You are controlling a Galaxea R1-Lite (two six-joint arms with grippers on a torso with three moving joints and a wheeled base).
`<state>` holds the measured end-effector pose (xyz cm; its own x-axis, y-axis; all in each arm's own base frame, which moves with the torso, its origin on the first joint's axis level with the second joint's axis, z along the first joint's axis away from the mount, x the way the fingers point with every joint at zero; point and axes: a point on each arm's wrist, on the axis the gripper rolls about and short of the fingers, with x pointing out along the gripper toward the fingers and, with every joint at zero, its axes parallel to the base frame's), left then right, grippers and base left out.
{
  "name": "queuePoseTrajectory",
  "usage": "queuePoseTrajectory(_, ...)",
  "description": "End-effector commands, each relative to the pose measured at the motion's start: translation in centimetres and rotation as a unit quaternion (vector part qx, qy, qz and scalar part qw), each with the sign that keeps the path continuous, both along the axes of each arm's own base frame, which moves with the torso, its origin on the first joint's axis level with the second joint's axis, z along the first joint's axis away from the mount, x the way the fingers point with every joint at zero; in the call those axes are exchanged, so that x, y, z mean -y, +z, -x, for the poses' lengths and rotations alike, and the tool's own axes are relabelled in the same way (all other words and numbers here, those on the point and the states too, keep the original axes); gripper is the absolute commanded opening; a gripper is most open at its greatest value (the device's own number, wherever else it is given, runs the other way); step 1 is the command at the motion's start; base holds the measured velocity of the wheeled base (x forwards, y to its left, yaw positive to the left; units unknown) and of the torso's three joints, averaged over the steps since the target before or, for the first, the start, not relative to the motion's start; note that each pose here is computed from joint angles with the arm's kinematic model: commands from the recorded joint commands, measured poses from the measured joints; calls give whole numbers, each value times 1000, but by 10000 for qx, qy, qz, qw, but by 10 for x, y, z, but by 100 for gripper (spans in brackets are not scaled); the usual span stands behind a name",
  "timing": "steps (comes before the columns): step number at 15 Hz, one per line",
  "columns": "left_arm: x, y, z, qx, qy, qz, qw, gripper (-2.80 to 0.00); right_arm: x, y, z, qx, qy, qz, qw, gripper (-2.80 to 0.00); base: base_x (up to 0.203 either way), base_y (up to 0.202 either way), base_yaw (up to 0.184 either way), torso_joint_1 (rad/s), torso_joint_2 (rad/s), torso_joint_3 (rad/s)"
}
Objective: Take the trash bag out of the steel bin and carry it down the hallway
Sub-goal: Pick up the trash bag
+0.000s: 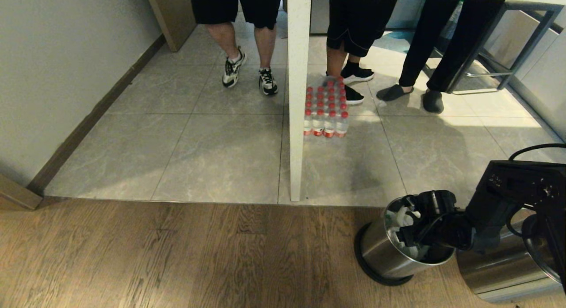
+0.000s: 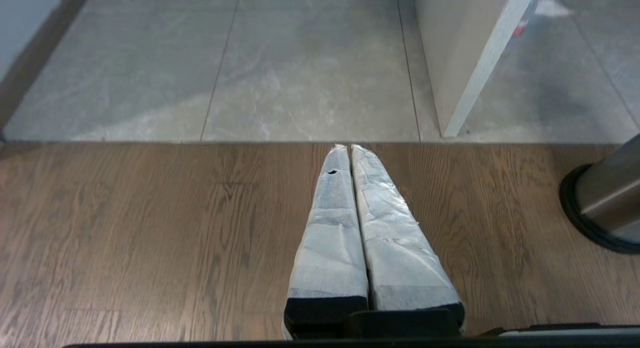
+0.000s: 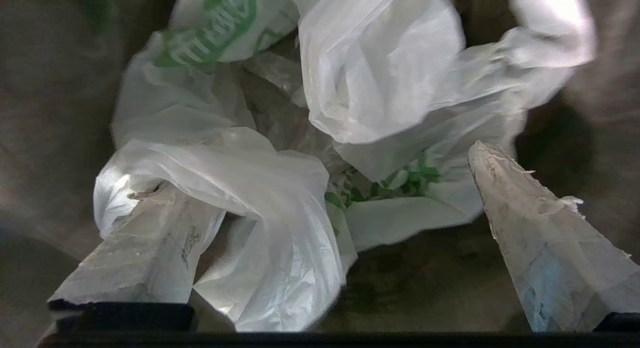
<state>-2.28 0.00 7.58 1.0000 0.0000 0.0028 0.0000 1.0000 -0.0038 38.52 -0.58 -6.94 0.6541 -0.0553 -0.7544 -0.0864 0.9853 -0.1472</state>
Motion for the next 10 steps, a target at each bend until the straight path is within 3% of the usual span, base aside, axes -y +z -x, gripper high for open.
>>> queuePoseTrajectory(1,0,0,0,2,0,4,10000,-280,0,0,0,23,6,7,10000,0,0,0,0,4,2,-178)
queuePoseTrajectory(5,0,0,0,2,0,4,10000,-280,0,0,0,17,6,7,10000,0,0,0,0,3,2,-193)
queuePoseTrajectory(10,0,0,0,2,0,4,10000,-280,0,0,1,41,-31,40,10000,0,0,0,0,3,3,-37)
